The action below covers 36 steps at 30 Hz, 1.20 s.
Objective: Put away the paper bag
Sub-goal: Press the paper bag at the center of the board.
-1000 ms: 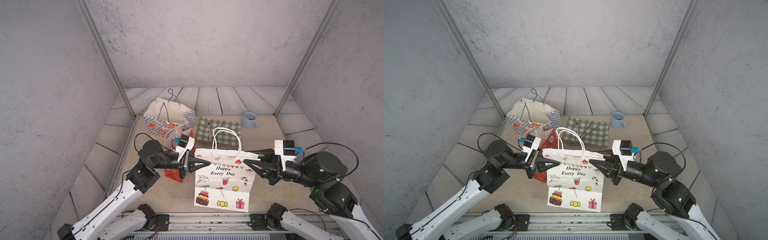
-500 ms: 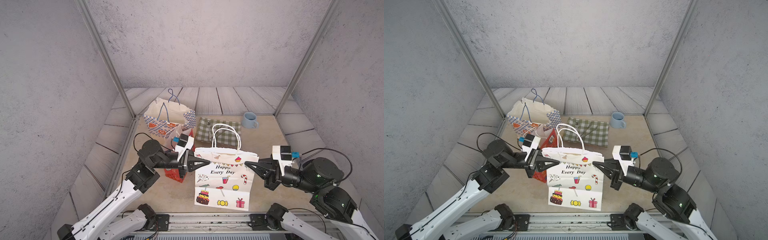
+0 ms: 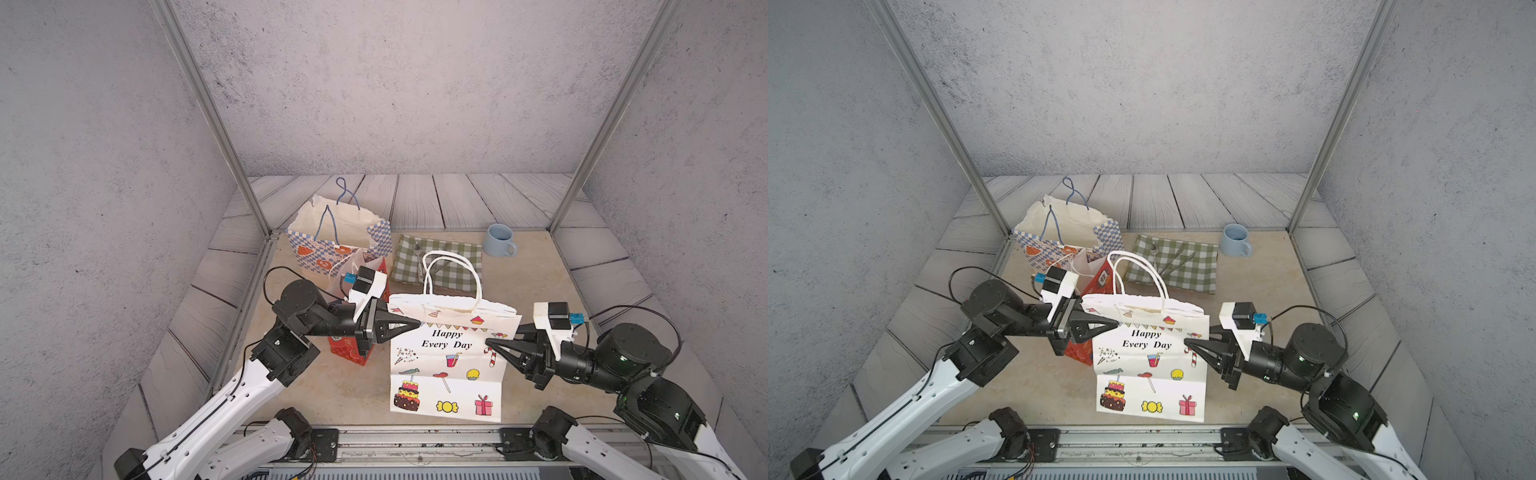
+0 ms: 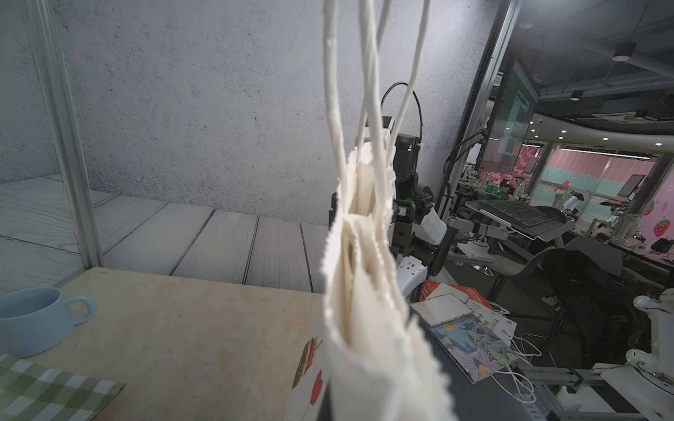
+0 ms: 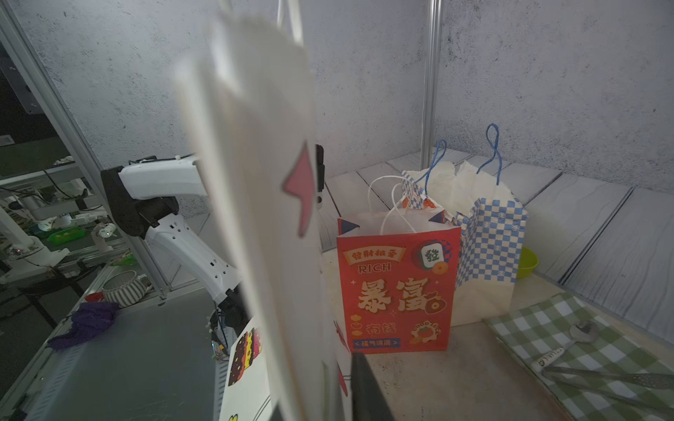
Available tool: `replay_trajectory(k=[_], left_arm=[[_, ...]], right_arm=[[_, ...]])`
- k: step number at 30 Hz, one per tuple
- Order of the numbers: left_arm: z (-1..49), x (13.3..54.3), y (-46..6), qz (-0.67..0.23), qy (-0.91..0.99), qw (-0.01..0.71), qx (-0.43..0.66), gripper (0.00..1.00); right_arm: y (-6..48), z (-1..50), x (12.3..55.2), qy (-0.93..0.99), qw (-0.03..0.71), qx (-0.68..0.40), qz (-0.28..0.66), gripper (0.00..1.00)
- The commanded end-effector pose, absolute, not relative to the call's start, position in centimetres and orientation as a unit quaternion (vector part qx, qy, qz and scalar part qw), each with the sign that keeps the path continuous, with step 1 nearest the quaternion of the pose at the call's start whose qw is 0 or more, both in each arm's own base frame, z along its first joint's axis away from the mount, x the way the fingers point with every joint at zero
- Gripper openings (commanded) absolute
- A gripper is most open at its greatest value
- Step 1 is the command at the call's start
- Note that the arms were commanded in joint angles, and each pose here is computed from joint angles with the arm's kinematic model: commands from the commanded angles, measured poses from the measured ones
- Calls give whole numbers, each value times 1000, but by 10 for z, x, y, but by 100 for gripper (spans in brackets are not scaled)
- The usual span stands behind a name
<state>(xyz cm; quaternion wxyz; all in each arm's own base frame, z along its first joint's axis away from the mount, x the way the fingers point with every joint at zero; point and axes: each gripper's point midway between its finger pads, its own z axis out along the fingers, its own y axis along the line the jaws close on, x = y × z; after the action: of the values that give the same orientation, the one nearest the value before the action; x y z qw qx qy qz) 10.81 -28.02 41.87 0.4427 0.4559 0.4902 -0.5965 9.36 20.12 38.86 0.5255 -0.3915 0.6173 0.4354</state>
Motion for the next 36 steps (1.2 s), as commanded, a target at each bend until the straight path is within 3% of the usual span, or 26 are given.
replay_trajectory(k=[1,3,4,5,6,8,12,14,22,24,25,28,30,32,36], left_arm=[[446,99,-274,-600,452,469,465,0],[447,99,-274,-599,450,471,466,0],[446,99,-275,-599,452,470,465,0],[446,100,-275,-599,452,470,465,0],[446,100,-275,-599,451,471,465,0],[448,99,-274,-599,450,472,465,0],[453,97,-272,-600,443,477,465,0],[457,96,-272,-601,439,480,465,0],[458,96,-272,-603,438,479,464,0],[456,97,-272,-603,441,476,464,0],[455,97,-273,-602,443,475,464,0],[451,98,-274,-603,448,470,464,0],[448,99,-276,-604,450,464,465,0],[445,99,-277,-608,453,455,467,0],[439,99,-280,-615,458,437,470,0]], right_arm=[[206,387,87,614,505,-407,450,0],[206,390,86,611,508,-408,450,0],[205,391,87,613,510,-405,448,9],[203,391,90,618,514,-398,442,37],[200,391,92,624,516,-390,438,54],[196,386,94,631,522,-382,428,68],[191,370,92,639,520,-383,418,71],[191,362,91,644,513,-386,417,67],[202,363,83,630,489,-417,437,20],[202,365,82,626,490,-420,438,15],[202,367,81,625,491,-420,438,16],[198,373,87,630,505,-407,427,54],[196,381,91,626,523,-398,419,67],[195,392,94,617,539,-395,416,73],[201,407,92,601,539,-407,427,72]])
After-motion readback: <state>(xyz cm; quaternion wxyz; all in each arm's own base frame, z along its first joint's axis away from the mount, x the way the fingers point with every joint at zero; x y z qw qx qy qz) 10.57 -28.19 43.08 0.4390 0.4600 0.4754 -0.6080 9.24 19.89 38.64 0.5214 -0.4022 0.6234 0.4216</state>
